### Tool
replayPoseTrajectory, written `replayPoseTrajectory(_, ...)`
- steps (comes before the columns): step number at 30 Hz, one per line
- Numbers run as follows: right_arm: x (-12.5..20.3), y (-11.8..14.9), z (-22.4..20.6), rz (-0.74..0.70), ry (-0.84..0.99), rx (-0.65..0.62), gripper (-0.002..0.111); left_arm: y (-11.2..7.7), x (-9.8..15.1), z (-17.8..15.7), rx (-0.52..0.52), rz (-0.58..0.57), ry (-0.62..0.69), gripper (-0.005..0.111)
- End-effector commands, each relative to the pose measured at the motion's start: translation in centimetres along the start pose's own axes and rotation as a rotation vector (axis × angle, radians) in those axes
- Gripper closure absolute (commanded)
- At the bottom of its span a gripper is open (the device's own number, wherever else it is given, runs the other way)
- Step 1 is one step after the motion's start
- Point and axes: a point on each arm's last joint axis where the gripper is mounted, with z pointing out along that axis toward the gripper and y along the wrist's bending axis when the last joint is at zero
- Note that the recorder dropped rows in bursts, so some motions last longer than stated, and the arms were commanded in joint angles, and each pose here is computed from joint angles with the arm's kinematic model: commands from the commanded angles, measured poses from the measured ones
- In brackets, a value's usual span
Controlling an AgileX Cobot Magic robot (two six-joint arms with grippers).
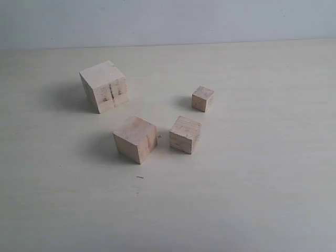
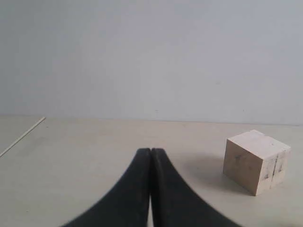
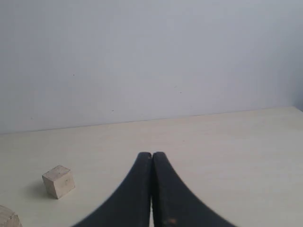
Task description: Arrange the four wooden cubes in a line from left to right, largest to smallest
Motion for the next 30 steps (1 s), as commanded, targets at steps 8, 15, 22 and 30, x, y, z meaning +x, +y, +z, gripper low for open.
replayPoseTrajectory(8, -1.4, 0.0, -0.2, -0.006, -0.168, 0.002, 0.108, 0.0, 0.0, 0.0, -0.001, -0.007, -0.007, 0.104)
replayPoseTrajectory(15, -1.5, 0.0, -0.2, -0.002, -0.179, 0.002, 0.108, 0.0, 0.0, 0.0, -0.001, -0.007, -0.007, 0.104)
replayPoseTrajectory(22, -1.9, -0.1, -0.3, 0.236, -0.225, -0.018, 0.108, 0.0, 0.0, 0.0, -0.001, -0.007, -0.007, 0.104)
replayPoseTrajectory(30, -2.0, -0.1, -0.3, 0.230, -0.242, -0.018, 0.108, 0.0, 0.0, 0.0, -0.001, -0.007, -0.007, 0.104)
